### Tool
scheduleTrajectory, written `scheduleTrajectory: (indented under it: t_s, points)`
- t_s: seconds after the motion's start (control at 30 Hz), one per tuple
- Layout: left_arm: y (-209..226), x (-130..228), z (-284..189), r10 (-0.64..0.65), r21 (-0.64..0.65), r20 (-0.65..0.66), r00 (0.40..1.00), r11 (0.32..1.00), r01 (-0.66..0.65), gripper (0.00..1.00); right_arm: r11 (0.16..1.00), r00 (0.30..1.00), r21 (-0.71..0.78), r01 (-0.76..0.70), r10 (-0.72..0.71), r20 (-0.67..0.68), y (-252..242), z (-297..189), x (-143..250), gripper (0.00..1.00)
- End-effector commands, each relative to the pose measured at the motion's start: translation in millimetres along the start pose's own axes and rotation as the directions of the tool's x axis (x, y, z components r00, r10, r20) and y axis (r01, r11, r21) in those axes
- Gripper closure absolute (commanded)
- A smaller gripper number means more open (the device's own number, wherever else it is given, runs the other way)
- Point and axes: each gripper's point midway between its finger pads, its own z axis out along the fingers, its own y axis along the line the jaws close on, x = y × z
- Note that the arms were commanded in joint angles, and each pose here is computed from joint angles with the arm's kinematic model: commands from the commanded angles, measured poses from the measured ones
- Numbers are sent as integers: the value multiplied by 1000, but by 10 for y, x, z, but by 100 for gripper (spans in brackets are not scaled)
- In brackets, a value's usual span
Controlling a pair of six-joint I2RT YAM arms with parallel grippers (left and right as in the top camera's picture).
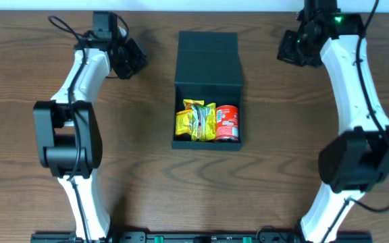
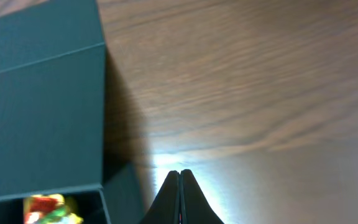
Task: Pack container
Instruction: 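Move both grippers to the box lid's back edges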
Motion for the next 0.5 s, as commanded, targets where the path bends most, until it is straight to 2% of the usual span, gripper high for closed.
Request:
scheduleTrajectory:
  t_s: [0.0, 0.2, 0.3, 0.47]
  points:
    - [35, 65, 141, -49, 24, -59, 997, 998, 51, 94, 989, 989, -102, -107, 95, -114, 76, 298, 107, 99]
    - [88, 37, 384, -91, 52, -77, 993, 994, 95, 94, 978, 977, -159, -131, 100, -190, 179, 806, 170, 99]
    - [26, 45, 494, -130, 87, -91, 987, 987, 138, 94, 960, 966, -213, -180, 132, -222, 282, 991, 174, 99]
    - [-136, 123, 677, -141, 135, -112, 984, 979, 156, 94, 950, 949, -214, -228, 168, -265, 287, 1187, 239, 98]
